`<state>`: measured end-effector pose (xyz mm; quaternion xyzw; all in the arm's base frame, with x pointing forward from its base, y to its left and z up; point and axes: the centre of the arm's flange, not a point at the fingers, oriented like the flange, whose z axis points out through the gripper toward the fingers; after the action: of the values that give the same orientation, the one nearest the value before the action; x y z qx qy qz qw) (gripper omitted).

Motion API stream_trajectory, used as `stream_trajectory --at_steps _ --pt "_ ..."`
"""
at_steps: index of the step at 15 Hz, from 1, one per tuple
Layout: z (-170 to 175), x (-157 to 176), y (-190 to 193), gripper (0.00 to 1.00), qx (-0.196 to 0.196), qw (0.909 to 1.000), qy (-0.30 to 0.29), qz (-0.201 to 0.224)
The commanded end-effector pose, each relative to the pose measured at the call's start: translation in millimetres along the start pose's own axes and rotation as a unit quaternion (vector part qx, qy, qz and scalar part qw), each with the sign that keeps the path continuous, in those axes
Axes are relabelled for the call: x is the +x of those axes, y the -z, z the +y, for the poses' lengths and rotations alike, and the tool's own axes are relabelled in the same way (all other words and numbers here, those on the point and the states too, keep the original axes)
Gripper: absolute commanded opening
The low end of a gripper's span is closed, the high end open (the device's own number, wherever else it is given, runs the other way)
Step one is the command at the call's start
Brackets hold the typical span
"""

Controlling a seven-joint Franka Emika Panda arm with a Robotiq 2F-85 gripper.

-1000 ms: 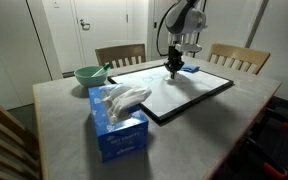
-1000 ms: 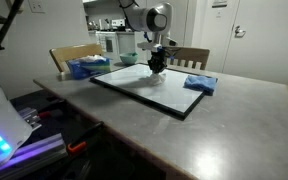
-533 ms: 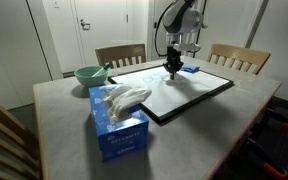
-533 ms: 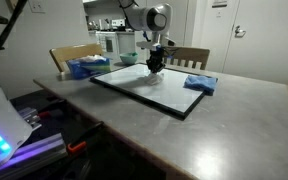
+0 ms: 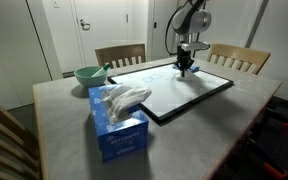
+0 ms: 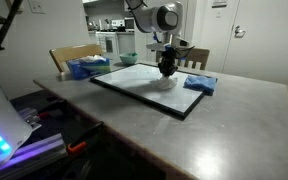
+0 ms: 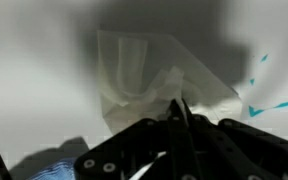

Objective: Pick up the wipe and rub the white board

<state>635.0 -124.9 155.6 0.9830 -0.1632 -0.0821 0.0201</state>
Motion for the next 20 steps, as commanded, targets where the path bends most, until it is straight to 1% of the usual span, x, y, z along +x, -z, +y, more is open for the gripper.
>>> stream_trajectory --at_steps 1,6,8,9,10,12,15,17,20 --pt "-21 12 -24 0.00 0.020 0.9996 0.015 -0.012" --pt "-83 -4 -26 0.00 0.058 0.9947 0.083 -0.017" --pt "-98 -11 -27 0.00 0.067 0.9917 0.108 -0.019" --pt "-100 -13 -29 0.00 0.063 0.9909 0.117 -0.017" --pt "-94 -13 -31 0.00 0.049 0.9921 0.115 -0.013" --pt "-72 -6 -32 0.00 0.019 0.9959 0.089 0.000" --pt "-50 2 -26 0.00 0.009 0.9980 0.062 0.013" --pt "-53 4 -26 0.00 0.012 0.9977 0.067 0.010" --pt "-80 -4 -27 0.00 0.034 0.9947 0.097 -0.011"
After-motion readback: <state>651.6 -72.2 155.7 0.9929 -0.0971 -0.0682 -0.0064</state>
